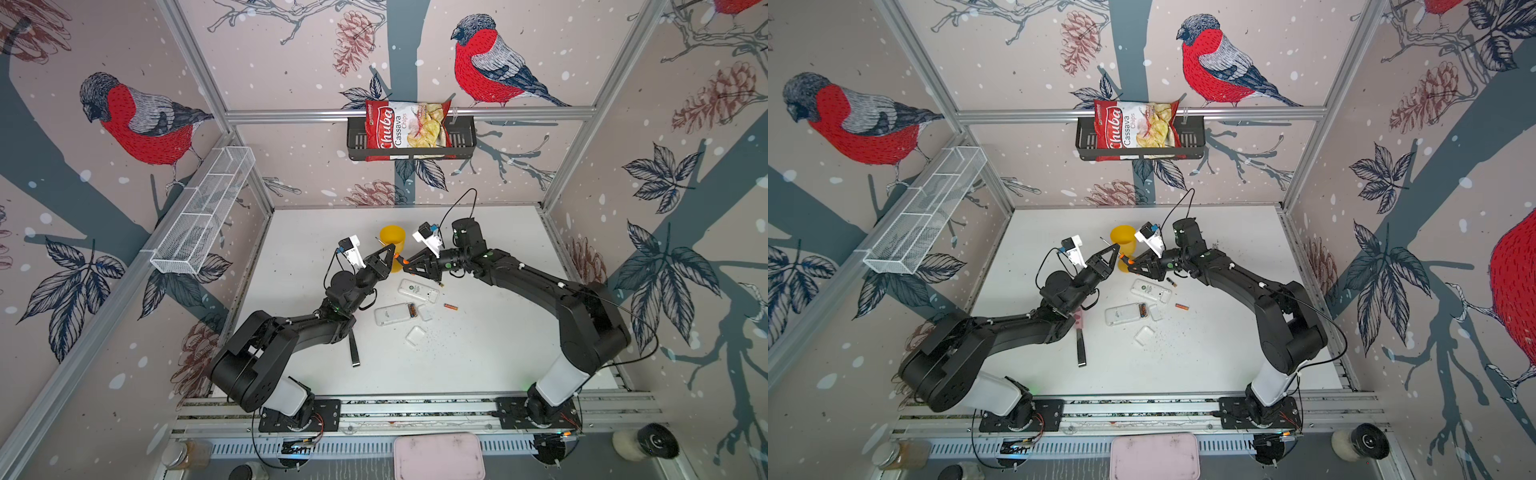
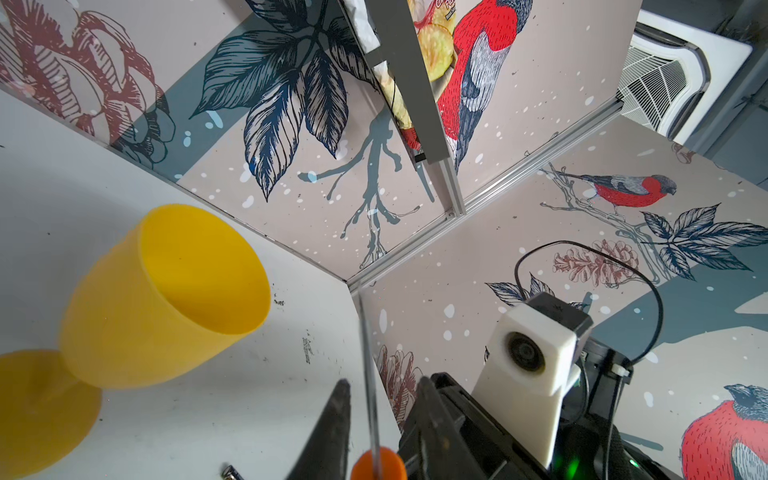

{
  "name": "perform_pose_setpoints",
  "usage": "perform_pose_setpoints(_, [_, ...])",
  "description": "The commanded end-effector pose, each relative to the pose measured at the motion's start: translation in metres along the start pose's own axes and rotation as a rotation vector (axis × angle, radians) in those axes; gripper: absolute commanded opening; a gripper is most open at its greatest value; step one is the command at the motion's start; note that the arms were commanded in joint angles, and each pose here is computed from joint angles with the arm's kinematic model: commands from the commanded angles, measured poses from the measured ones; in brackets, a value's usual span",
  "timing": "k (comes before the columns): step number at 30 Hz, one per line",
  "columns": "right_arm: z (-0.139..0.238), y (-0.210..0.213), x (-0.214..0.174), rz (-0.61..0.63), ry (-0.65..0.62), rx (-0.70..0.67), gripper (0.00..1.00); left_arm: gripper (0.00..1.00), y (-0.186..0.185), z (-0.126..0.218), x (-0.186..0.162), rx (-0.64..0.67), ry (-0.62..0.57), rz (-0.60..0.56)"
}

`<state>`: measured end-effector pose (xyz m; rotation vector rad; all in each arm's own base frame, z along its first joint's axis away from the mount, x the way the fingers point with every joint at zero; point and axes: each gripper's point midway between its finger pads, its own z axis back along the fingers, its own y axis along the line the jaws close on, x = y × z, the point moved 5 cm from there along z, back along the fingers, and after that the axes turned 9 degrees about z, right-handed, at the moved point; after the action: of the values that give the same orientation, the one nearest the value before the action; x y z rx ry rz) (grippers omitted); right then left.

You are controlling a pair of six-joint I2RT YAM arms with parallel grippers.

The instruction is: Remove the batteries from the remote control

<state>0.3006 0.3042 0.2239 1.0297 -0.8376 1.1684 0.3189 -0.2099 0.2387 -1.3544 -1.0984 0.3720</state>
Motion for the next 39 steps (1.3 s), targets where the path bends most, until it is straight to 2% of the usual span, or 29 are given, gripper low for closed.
perform_pose_setpoints(1, [0.0,-0.002,0.0,0.028,-0.001,-0.015,0.0,0.18,-0.009,-0.002,0.003,-0.06,-0.002,0.011])
perform_pose_setpoints(5, [0.001,-0.003,-0.001,0.027,-0.002,-0.034,0.0,0.0,-0.005,0.001,-0.001,-0.068,0.002,0.034])
perform_pose_setpoints(8, [0.002,-0.003,-0.002,0.025,-0.008,-0.05,0.01,0.0,-0.004,0.002,-0.002,-0.076,0.006,0.047])
perform_pose_setpoints(9, [0.003,-0.004,-0.002,0.024,-0.012,-0.055,0.05,0.0,-0.005,0.002,-0.002,-0.08,0.005,0.05])
perform_pose_setpoints(12, [0.006,-0.003,0.002,0.027,-0.03,-0.078,0.22,0.0,-0.006,0.005,0.0,-0.085,-0.005,0.066])
perform_pose_setpoints(16, [0.014,-0.001,0.007,0.032,-0.086,-0.135,0.62,0.0,-0.008,0.008,0.003,-0.083,-0.025,0.087])
perform_pose_setpoints(17, [0.017,0.001,0.009,0.035,-0.112,-0.145,0.69,0.0,-0.009,0.008,0.004,-0.08,-0.028,0.091])
perform_pose_setpoints(21, [0.031,0.009,0.011,-0.002,-0.239,-0.165,0.83,0.0,-0.018,0.008,0.01,-0.095,-0.05,0.09])
perform_pose_setpoints(26, [0.045,0.021,0.017,-0.125,-0.453,-0.129,0.88,0.0,-0.029,0.008,0.012,-0.128,-0.069,0.085])
perform_pose_setpoints(30, [0.056,0.031,0.018,-0.192,-0.619,-0.111,0.96,0.0,-0.035,0.006,0.01,-0.159,-0.064,0.09])
perform_pose_setpoints(35, [0.046,0.035,0.025,-0.27,-0.691,0.054,0.95,0.0,-0.041,0.004,0.008,-0.205,-0.047,0.087])
perform_pose_setpoints(39, [0.043,0.031,0.029,-0.351,-0.768,0.202,0.88,0.0,-0.045,0.003,0.008,-0.227,-0.043,0.069])
